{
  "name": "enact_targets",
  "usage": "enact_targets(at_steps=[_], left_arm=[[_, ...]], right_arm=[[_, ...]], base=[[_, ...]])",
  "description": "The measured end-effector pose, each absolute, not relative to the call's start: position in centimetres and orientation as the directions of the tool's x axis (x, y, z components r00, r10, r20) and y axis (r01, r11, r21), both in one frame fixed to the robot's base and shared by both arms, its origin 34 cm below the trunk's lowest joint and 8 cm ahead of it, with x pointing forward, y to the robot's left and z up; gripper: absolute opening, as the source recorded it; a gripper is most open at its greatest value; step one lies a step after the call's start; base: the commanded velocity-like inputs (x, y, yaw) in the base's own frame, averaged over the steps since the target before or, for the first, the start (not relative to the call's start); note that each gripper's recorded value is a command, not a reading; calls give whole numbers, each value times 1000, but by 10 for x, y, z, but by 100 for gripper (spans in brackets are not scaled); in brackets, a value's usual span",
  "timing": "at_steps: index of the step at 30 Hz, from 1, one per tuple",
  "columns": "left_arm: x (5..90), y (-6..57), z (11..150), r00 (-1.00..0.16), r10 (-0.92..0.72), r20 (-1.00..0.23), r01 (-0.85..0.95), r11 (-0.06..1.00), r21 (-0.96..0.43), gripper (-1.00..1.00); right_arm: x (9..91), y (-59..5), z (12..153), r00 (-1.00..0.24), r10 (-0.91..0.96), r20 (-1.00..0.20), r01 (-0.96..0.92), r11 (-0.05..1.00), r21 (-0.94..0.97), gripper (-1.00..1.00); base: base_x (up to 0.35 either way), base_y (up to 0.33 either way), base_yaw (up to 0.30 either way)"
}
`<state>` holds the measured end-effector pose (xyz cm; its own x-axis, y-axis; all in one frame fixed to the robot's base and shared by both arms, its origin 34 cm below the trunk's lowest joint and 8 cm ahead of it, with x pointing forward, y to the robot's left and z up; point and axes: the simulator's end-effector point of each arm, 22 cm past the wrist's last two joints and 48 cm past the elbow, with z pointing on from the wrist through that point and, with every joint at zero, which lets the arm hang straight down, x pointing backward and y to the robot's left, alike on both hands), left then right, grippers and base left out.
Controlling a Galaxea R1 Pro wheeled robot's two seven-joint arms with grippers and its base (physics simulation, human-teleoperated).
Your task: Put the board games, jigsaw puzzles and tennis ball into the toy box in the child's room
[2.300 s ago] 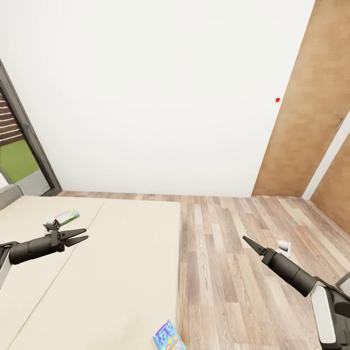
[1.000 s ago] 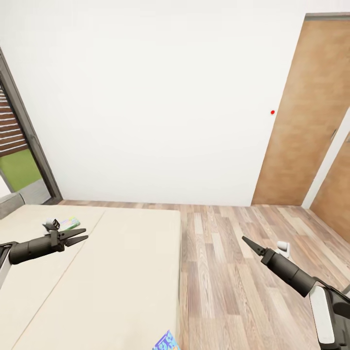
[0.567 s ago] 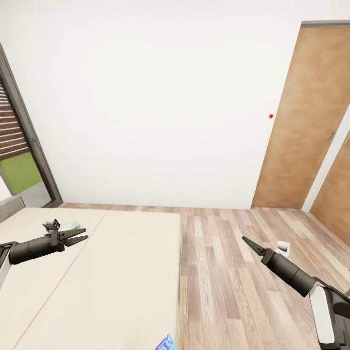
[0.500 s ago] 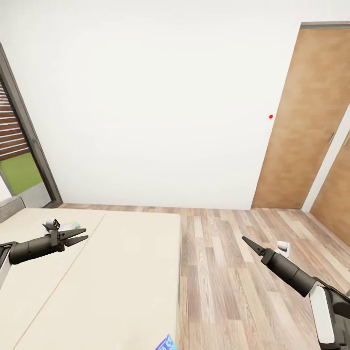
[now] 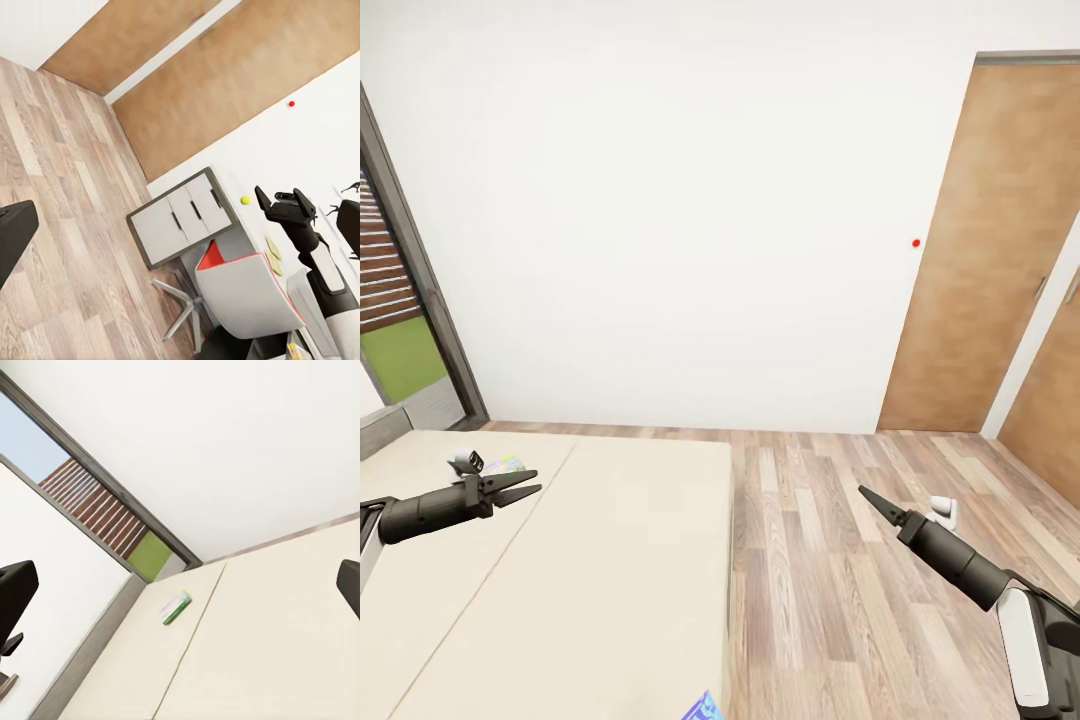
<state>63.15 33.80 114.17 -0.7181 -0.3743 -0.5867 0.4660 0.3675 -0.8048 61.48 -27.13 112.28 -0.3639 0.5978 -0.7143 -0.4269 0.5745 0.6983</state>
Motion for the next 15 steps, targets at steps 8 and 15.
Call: enact_targets(at_steps=[8,15], left_arm=[[632,338,1142,-717,-376,-587,466,367,-805,100],[632,338,1142,-717,-375,-587,466,367,-805,100]], right_arm=[[615,-271,1122,-364,597,-714,-426,575,698,100],[615,-271,1122,-364,597,-714,-426,575,698,100]], base=[[0,0,0],[0,0,0]])
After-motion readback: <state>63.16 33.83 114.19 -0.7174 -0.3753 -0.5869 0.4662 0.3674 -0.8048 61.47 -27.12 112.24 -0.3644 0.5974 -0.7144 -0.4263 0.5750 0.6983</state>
